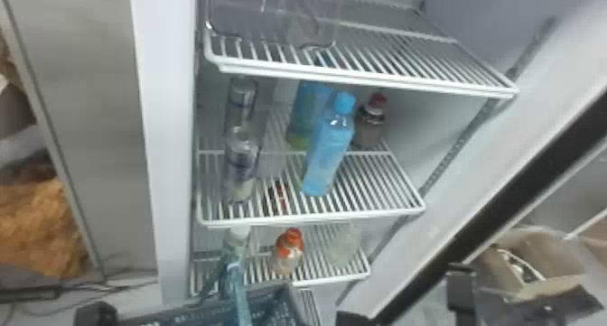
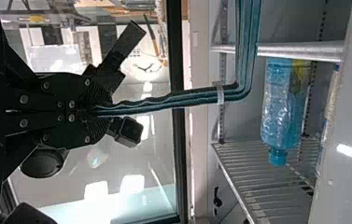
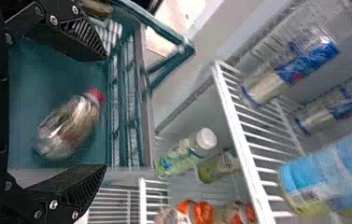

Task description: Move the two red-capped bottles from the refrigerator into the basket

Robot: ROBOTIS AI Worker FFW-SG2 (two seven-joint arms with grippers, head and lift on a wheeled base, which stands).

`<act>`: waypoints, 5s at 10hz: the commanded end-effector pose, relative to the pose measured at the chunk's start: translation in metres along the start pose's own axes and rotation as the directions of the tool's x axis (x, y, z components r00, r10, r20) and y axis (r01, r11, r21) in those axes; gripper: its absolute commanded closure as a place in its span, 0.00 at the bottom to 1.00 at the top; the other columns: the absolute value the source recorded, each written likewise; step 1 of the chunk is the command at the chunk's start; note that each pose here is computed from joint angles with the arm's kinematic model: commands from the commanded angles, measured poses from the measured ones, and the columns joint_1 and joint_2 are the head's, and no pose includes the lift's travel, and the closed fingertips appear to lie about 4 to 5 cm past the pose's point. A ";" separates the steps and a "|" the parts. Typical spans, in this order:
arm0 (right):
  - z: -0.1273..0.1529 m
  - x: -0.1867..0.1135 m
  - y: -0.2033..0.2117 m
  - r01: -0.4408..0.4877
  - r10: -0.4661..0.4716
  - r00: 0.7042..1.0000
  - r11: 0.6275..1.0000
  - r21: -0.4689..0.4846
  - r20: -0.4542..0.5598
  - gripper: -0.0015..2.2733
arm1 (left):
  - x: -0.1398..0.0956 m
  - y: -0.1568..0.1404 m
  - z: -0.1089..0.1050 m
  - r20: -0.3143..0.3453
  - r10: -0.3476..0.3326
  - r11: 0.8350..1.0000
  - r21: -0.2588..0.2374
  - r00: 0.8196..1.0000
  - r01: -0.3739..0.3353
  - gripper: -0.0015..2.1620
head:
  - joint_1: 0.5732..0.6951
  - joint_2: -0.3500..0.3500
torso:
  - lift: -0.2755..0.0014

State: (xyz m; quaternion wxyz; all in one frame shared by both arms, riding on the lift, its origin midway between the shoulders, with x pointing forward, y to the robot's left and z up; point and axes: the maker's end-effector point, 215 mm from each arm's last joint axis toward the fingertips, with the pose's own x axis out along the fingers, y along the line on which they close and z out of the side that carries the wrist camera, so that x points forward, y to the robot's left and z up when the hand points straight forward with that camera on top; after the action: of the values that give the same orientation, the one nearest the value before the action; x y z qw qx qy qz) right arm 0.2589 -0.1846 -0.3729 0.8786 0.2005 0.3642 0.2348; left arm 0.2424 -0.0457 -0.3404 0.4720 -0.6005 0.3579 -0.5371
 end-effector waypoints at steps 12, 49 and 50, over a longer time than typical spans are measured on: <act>0.151 -0.068 -0.085 0.339 -0.195 0.813 0.924 -0.174 0.549 0.11 | 0.002 0.000 -0.012 0.008 -0.019 0.999 -0.036 1.000 0.020 0.56 | 1.00 0.00 | 0.99; 0.344 0.087 -0.219 0.511 -0.333 0.655 0.856 -0.073 0.678 0.10 | 0.000 0.000 -0.010 -0.004 -0.018 0.999 -0.041 1.000 0.017 0.56 | 1.00 0.00 | 0.99; 0.345 0.090 -0.223 0.510 -0.338 0.659 0.857 -0.069 0.672 0.10 | 0.000 0.000 -0.010 -0.004 -0.018 0.999 -0.041 1.000 0.017 0.56 | 1.00 0.00 | 0.99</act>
State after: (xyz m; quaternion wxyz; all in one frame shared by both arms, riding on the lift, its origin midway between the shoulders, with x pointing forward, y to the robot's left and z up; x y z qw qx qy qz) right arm 0.6262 -0.3767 -0.3103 0.9969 0.0626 0.0445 -0.0163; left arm 0.2320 -0.0473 -0.3406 0.4542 -0.6121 0.3648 -0.5348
